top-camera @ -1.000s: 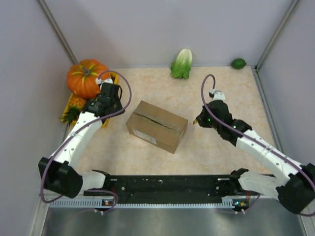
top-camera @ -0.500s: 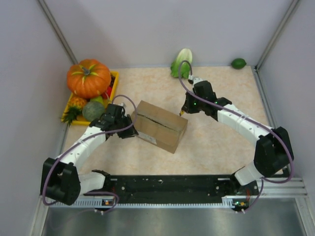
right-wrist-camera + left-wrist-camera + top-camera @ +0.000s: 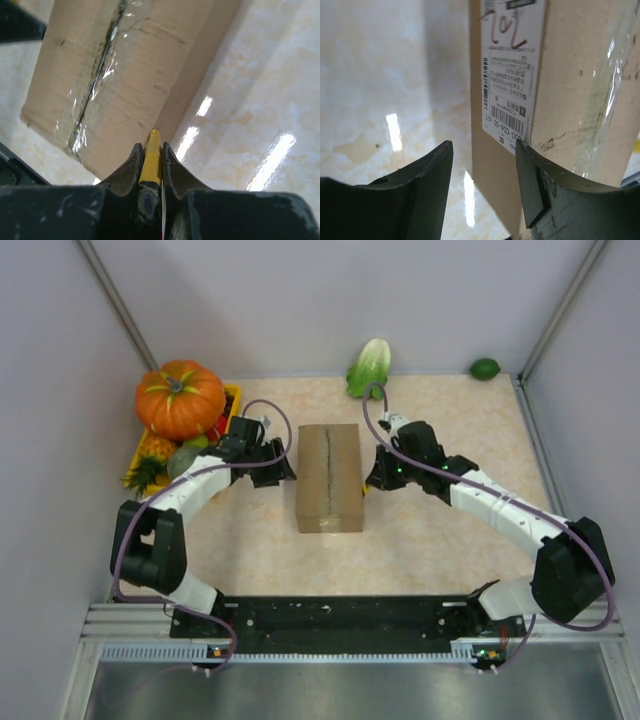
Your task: Unpack the express box
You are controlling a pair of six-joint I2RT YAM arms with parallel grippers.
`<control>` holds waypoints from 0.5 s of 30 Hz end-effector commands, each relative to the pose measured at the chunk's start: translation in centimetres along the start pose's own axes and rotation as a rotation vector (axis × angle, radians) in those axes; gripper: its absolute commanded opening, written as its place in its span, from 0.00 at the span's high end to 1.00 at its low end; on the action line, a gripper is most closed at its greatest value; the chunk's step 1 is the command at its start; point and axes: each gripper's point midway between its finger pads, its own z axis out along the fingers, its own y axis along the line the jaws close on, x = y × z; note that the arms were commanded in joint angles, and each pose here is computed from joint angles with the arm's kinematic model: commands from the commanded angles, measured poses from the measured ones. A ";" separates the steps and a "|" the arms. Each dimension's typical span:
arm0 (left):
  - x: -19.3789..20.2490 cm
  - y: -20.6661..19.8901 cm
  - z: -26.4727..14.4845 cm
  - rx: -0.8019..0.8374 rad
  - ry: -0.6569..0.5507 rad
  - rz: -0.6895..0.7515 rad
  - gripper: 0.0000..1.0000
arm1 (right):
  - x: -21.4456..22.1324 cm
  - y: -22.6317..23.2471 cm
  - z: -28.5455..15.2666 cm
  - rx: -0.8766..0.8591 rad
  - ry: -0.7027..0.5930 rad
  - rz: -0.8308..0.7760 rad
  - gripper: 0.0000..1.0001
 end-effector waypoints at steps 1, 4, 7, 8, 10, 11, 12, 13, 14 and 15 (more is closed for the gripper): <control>-4.2 -5.0 0.6 0.200 -0.067 0.099 0.41 | 3.1 5.6 -0.8 -0.177 0.071 -0.032 1.00; -4.9 -4.1 1.5 0.187 -0.053 0.091 0.41 | 3.5 6.4 -0.6 -0.190 0.075 -0.037 1.00; -5.1 -2.9 1.4 0.169 -0.049 0.078 0.42 | 3.2 6.6 -1.0 -0.181 0.060 -0.037 1.00; -5.2 -2.6 0.9 0.158 -0.059 0.080 0.42 | 2.9 6.3 -1.4 -0.159 0.042 -0.033 1.00; -5.5 -1.4 0.4 0.105 -0.086 0.091 0.42 | 2.7 5.4 -1.9 -0.105 0.023 -0.032 1.00; -5.5 -1.1 -0.3 0.086 -0.092 0.095 0.42 | 2.1 5.5 -2.6 -0.103 0.005 -0.040 1.00; -5.8 -0.6 -0.7 0.056 -0.110 0.107 0.42 | 2.5 5.3 -3.1 -0.092 0.025 -0.047 1.00; -5.7 -0.2 -1.1 0.042 -0.115 0.114 0.42 | 2.4 5.2 -3.5 -0.088 0.024 -0.055 1.00; -5.9 -0.3 -1.9 0.039 -0.133 0.125 0.42 | 2.0 5.5 -4.2 -0.098 0.014 -0.081 1.00; -5.6 0.0 -2.3 0.029 -0.131 0.140 0.42 | 2.0 5.7 -5.2 -0.110 0.013 -0.100 1.00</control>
